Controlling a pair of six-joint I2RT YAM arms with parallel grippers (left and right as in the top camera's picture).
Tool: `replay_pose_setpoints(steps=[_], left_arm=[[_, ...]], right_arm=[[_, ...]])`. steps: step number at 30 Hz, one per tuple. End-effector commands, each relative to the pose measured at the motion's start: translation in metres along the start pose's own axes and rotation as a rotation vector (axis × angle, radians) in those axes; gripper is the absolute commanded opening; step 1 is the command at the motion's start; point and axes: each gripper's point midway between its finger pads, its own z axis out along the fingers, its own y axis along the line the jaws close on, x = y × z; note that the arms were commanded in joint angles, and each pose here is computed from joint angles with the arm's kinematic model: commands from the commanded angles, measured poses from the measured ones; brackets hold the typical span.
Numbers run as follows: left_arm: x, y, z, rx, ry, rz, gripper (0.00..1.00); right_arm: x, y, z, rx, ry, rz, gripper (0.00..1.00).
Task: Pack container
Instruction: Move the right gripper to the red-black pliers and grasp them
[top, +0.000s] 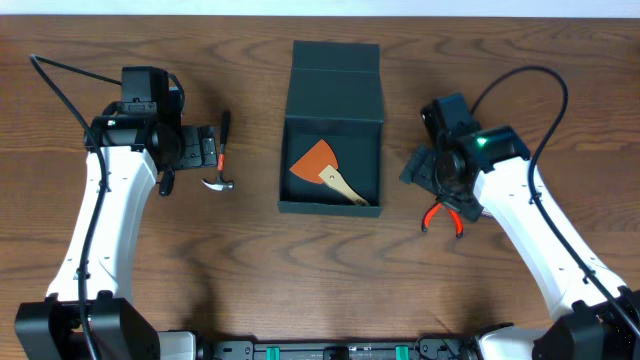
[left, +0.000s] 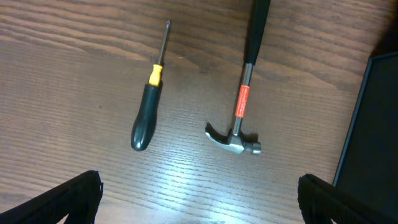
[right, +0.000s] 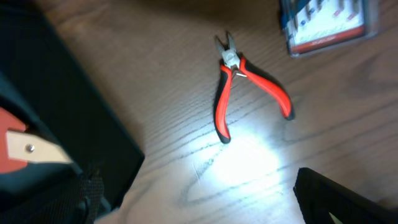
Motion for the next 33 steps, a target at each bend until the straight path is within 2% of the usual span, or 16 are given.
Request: replay_pose_setpoints(steps=[1, 10, 19, 33], left_arm=[[-0.008, -0.001, -0.006, -0.002, -0.024, 0.0, 0.98], [-0.007, 0.0, -0.006, -0.003, -0.02, 0.001, 0.98], [-0.007, 0.0, -0.006, -0.003, -0.017, 0.001, 0.99], [-0.007, 0.0, -0.006, -0.003, -0.017, 0.001, 0.98]], right_arm=[[0.005, -0.009, 0.014, -0.008, 0.038, 0.06, 0.99], [-0.001, -0.023, 0.05, 0.027, 0.075, 0.063, 0.99], [0.011, -0.009, 0.096, 0.017, 0.203, -0.015, 0.99], [0.009, -0.006, 0.103, 0.009, 0.202, -0.087, 0.99]])
